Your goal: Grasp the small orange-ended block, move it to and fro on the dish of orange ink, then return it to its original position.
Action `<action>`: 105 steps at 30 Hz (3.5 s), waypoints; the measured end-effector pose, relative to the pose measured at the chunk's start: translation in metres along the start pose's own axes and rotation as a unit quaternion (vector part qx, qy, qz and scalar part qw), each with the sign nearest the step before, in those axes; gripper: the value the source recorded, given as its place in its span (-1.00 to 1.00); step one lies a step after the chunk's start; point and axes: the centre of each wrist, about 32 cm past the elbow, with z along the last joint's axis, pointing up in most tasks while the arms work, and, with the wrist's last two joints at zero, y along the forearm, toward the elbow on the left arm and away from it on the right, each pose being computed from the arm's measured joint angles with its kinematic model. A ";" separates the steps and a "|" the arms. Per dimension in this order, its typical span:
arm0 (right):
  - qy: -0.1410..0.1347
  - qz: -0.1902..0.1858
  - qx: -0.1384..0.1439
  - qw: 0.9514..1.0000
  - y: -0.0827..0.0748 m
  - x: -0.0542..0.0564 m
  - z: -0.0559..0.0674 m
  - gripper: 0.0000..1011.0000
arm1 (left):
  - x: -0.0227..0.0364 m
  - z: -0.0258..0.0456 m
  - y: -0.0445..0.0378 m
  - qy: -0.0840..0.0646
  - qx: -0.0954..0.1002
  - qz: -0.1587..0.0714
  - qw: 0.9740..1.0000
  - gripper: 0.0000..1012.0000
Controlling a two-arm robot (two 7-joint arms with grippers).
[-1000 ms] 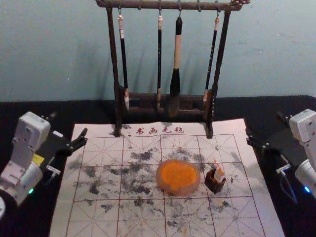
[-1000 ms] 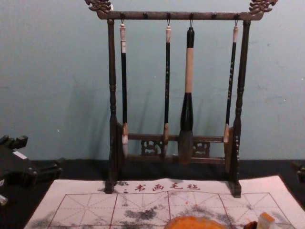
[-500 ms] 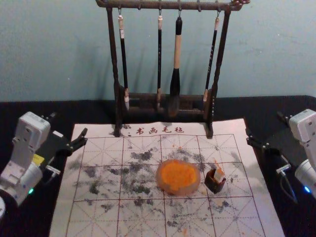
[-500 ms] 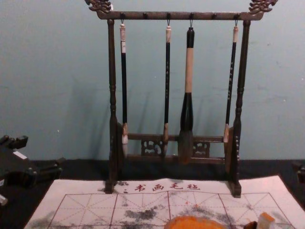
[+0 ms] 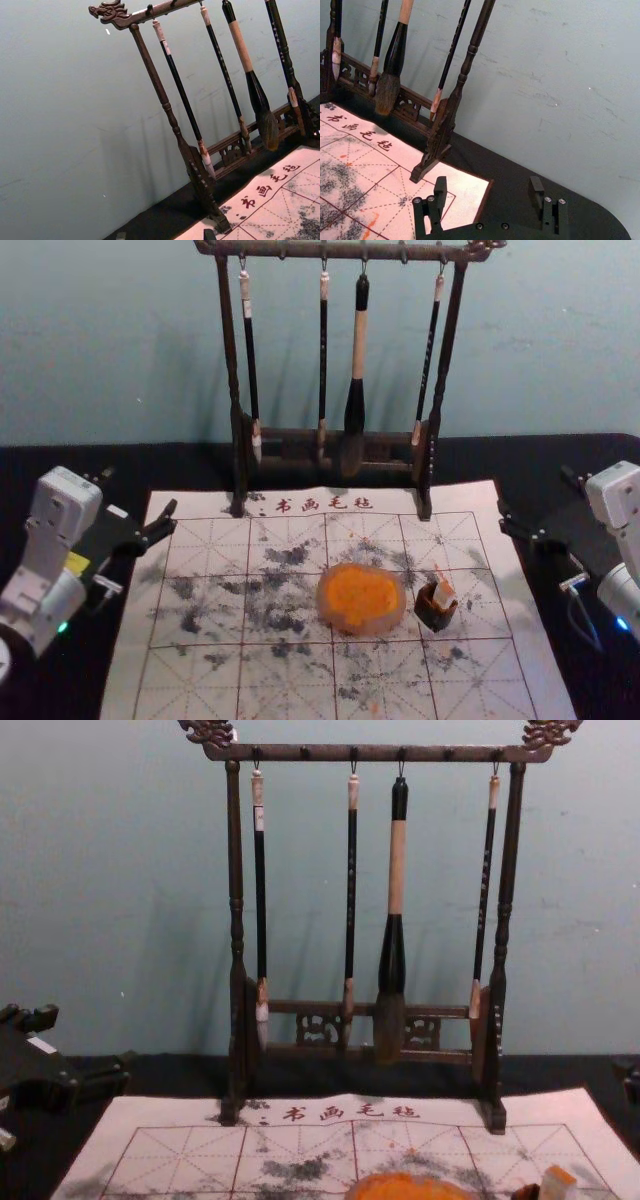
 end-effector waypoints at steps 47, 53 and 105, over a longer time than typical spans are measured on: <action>0.084 0.124 0.036 0.988 -0.051 -0.015 0.038 0.98 | 0.0000 0.0000 0.0000 0.000 0.000 0.000 1.000 0.98; 0.100 0.155 0.016 0.983 -0.060 -0.029 0.037 0.98 | 0.0000 0.0000 0.0000 0.000 0.000 0.000 1.000 0.98; 0.138 0.187 -0.070 0.970 -0.042 -0.052 0.012 0.98 | 0.0000 0.0000 0.0000 0.000 0.000 0.000 1.000 0.98</action>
